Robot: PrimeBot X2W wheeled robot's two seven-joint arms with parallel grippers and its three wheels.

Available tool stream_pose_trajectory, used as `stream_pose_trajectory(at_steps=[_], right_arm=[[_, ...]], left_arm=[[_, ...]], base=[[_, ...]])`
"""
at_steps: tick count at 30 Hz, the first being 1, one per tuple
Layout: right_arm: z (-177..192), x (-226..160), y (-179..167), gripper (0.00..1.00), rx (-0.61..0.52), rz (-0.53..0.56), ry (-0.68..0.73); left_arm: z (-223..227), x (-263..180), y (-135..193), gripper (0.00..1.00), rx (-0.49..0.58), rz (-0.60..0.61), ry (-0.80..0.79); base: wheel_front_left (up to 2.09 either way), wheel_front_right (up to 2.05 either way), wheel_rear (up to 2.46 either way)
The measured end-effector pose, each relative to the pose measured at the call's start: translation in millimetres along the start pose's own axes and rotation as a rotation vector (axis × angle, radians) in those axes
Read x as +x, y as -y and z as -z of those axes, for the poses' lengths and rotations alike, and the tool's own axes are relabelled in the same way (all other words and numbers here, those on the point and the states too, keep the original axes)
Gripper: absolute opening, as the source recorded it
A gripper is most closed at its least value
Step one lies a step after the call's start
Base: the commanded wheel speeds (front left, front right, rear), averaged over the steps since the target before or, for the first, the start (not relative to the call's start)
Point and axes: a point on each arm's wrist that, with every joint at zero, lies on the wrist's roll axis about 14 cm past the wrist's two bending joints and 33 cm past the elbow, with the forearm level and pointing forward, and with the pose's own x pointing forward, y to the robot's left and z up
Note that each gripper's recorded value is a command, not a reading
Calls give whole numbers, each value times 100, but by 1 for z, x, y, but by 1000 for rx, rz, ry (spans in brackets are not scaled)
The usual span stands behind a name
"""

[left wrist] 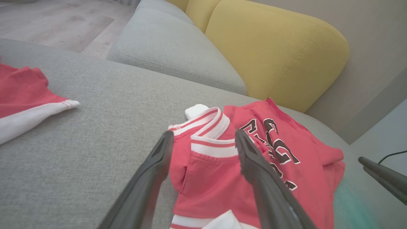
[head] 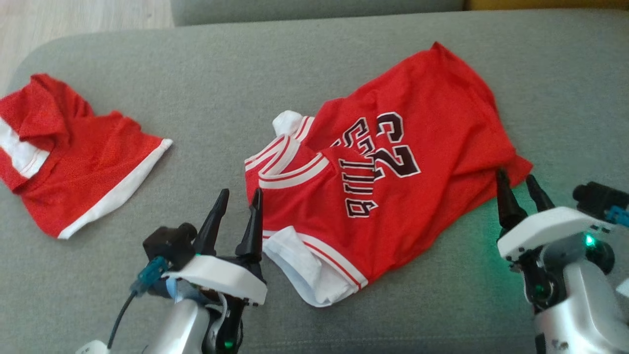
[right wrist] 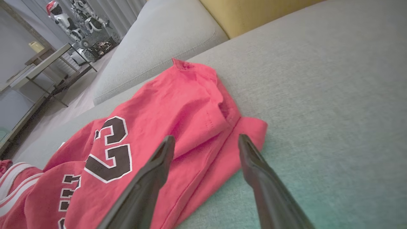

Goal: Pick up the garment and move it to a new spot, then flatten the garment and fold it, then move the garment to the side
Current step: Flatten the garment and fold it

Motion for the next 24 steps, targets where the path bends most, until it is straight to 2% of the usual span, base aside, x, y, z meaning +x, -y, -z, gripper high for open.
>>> stream_pose_trajectory(at_steps=[8,21,22,23,24], right_arm=[[32,16,-2,100,53,1,-125],[40,30,-3,100,86,7,-154],[40,30,-3,93,86,7,-154],[40,31,-3,81,86,7,-152],[39,33,-3,51,85,7,-154]], left_arm=[[3,1,-11,100,7,-28,-10],[7,5,-15,100,12,-35,-22],[7,5,-15,100,12,-35,-22],[6,7,-16,100,13,-33,-19],[5,8,-16,100,14,-32,-16]], base=[[0,0,0],[0,0,0],[0,0,0],[0,0,0],[0,0,0]])
